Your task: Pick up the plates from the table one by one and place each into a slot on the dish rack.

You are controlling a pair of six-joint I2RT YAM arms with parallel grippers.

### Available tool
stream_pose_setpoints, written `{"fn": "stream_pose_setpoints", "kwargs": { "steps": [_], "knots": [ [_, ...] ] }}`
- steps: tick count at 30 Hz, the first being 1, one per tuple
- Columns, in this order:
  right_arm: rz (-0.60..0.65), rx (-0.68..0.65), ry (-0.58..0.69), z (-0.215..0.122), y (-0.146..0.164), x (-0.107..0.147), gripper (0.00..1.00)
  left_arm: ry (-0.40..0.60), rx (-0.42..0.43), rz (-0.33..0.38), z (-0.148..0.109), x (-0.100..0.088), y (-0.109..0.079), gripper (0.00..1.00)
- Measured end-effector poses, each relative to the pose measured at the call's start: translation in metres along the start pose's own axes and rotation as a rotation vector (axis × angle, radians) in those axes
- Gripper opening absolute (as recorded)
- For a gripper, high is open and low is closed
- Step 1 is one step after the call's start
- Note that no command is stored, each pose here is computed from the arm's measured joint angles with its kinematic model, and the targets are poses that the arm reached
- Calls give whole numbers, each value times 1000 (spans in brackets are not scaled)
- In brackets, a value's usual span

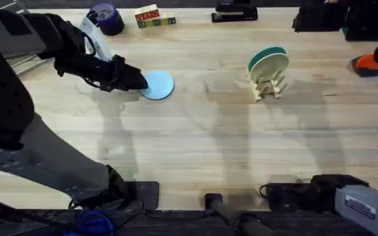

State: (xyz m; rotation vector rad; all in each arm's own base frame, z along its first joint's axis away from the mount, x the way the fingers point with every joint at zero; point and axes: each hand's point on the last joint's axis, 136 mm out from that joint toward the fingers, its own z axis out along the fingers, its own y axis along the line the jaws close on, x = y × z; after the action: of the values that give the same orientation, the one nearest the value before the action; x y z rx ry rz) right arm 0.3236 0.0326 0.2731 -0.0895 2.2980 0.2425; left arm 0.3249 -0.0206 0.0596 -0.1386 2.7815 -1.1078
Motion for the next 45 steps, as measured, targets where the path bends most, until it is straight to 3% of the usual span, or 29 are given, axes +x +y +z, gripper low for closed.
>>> {"fn": "stream_pose_setpoints", "kwargs": {
  "steps": [3, 11, 30, 45],
  "knots": [
    [0, 0, 0, 0, 0, 0, 995, 13, 9, -14, -6, -1, -7, 39],
    [0, 0, 0, 0, 0, 0, 993, -38, -29, 42, -39, -35, -26, 40],
    [0, 0, 0, 0, 0, 0, 993, 0, -68, 16, -47, -29, -28, 40],
    [0, 0, 0, 0, 0, 0, 995, -31, -116, 101, -48, -39, -19, 43]
  ]
}}
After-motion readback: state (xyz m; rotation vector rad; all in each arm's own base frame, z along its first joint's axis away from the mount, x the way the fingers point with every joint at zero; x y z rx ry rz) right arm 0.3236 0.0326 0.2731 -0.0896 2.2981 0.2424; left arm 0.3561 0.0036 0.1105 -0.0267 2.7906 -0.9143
